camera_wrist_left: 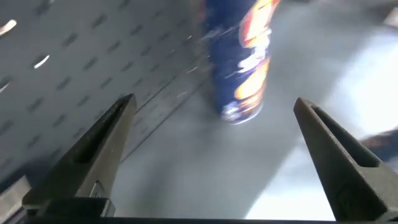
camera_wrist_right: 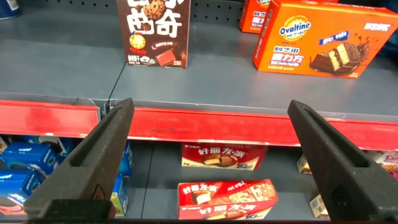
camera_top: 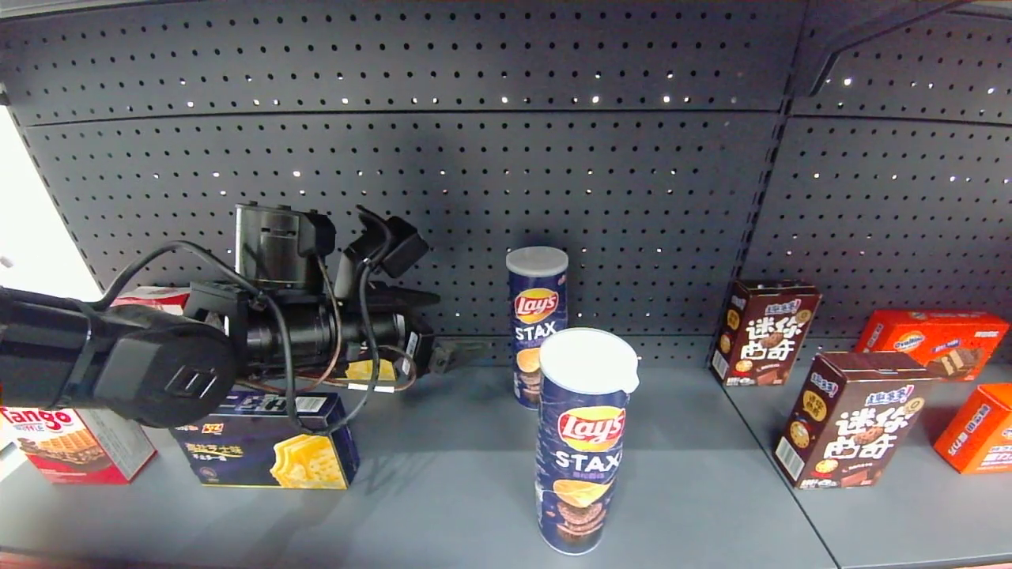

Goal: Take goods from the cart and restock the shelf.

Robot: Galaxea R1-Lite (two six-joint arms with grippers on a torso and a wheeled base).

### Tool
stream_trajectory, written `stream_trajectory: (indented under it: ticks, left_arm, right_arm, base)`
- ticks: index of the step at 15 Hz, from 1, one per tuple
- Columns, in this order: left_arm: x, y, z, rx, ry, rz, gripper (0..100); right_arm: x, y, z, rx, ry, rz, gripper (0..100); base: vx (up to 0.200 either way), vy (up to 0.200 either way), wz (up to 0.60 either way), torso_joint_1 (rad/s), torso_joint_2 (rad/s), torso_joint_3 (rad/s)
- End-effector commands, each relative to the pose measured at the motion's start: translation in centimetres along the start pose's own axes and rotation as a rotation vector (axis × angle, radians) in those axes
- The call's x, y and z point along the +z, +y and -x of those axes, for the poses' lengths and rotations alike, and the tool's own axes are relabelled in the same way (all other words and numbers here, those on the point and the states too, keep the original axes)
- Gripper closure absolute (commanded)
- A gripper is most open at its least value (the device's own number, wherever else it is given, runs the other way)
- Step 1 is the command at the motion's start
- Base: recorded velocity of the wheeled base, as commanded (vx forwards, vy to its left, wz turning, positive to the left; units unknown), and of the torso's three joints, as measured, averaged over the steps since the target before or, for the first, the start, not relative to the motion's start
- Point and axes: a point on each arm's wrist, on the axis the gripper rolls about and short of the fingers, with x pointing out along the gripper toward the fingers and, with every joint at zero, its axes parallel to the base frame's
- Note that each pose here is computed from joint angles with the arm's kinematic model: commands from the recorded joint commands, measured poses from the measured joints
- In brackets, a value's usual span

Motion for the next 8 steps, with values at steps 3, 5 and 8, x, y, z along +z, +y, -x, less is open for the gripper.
stream_trajectory:
  ticks: [3,5,8]
  left_arm:
    - [-0.3,-0.8,-1.0,0.089,0.029,-0.023,0]
    - [-1.1,-0.3,-2.3,0.155,0.022,-0.031,0]
    - [-1.9,-0.1,-3.3,0.176,0.034,-0.028,0]
  right_arm:
    - [0.0,0.0,0.0,0.001,0.002,0.001,0]
    - [0.0,0.0,0.0,0.001,0.002,0.001,0]
    - [0.0,0.0,0.0,0.001,0.002,0.001,0]
  base:
    - [0.000,0.000,0.00,0.000,0.00,0.000]
    - [0.000,0.000,0.00,0.000,0.00,0.000]
    - [0.000,0.000,0.00,0.000,0.00,0.000]
